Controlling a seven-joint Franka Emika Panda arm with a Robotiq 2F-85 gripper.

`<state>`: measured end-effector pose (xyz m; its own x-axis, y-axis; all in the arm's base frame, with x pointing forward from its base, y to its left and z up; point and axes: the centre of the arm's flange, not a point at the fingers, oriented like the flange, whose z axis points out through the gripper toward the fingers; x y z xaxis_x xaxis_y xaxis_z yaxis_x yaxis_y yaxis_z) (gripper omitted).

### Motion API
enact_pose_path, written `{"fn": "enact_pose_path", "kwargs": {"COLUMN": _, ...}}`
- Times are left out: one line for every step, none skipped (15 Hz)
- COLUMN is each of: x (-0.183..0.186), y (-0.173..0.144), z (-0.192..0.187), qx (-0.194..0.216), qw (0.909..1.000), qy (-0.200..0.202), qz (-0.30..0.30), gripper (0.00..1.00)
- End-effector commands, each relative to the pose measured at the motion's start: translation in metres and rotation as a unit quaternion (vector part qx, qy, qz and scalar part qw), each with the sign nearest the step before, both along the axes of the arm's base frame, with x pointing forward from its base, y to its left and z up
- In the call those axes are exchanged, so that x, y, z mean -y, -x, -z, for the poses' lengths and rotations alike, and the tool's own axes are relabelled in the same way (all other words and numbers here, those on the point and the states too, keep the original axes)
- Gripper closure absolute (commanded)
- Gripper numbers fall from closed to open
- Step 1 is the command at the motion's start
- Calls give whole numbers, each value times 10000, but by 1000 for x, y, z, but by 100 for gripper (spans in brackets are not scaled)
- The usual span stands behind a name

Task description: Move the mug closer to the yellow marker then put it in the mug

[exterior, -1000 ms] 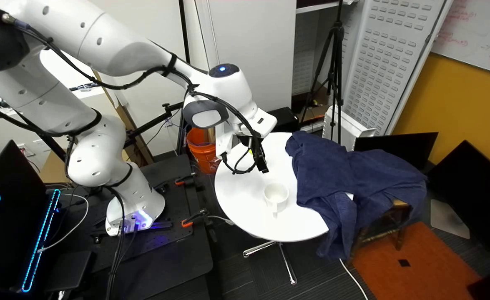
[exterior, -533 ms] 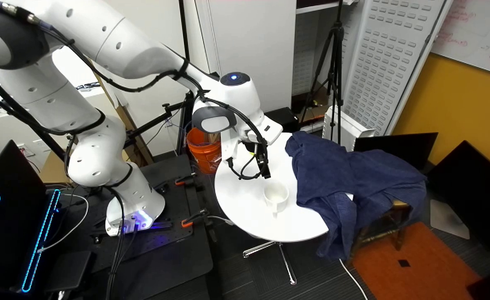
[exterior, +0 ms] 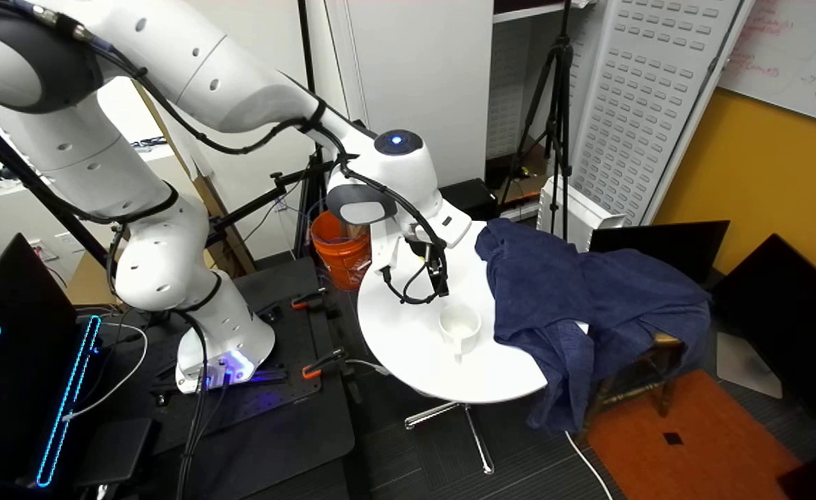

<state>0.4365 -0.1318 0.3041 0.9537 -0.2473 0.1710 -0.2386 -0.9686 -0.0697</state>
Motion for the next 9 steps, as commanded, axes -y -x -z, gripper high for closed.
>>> {"fn": "enact_pose_path", "kwargs": {"x": -2, "y": -22, "z": 27, "qx": 23, "qw": 9997, "qy": -216, "qz": -97, "gripper": 0}}
{"fn": "enact_pose_path", "kwargs": {"x": -3, "y": -25, "z": 34, "qx": 1, "qw": 9997, "qy": -231, "qz": -84, "gripper": 0}}
{"fn": "enact_pose_path", "kwargs": {"x": -3, "y": -29, "z": 40, "qx": -25, "qw": 9997, "qy": -216, "qz": -54, "gripper": 0}}
{"fn": "enact_pose_path", "kwargs": {"x": -3, "y": -32, "z": 43, "qx": -61, "qw": 9998, "qy": -187, "qz": -16, "gripper": 0}}
{"fn": "enact_pose_path", "kwargs": {"x": -2, "y": -34, "z": 47, "qx": -73, "qw": 9999, "qy": -101, "qz": 29, "gripper": 0}}
{"fn": "enact_pose_path", "kwargs": {"x": -1, "y": -37, "z": 51, "qx": -76, "qw": 10000, "qy": -22, "qz": 41, "gripper": 0}}
{"fn": "enact_pose_path", "kwargs": {"x": 1, "y": -40, "z": 55, "qx": -89, "qw": 9999, "qy": 33, "qz": 40, "gripper": 0}}
{"fn": "enact_pose_path", "kwargs": {"x": 2, "y": -43, "z": 57, "qx": -98, "qw": 9999, "qy": 83, "qz": 60, "gripper": 0}}
{"fn": "enact_pose_path", "kwargs": {"x": 5, "y": -47, "z": 61, "qx": -123, "qw": 9999, "qy": 74, "qz": 55, "gripper": 0}}
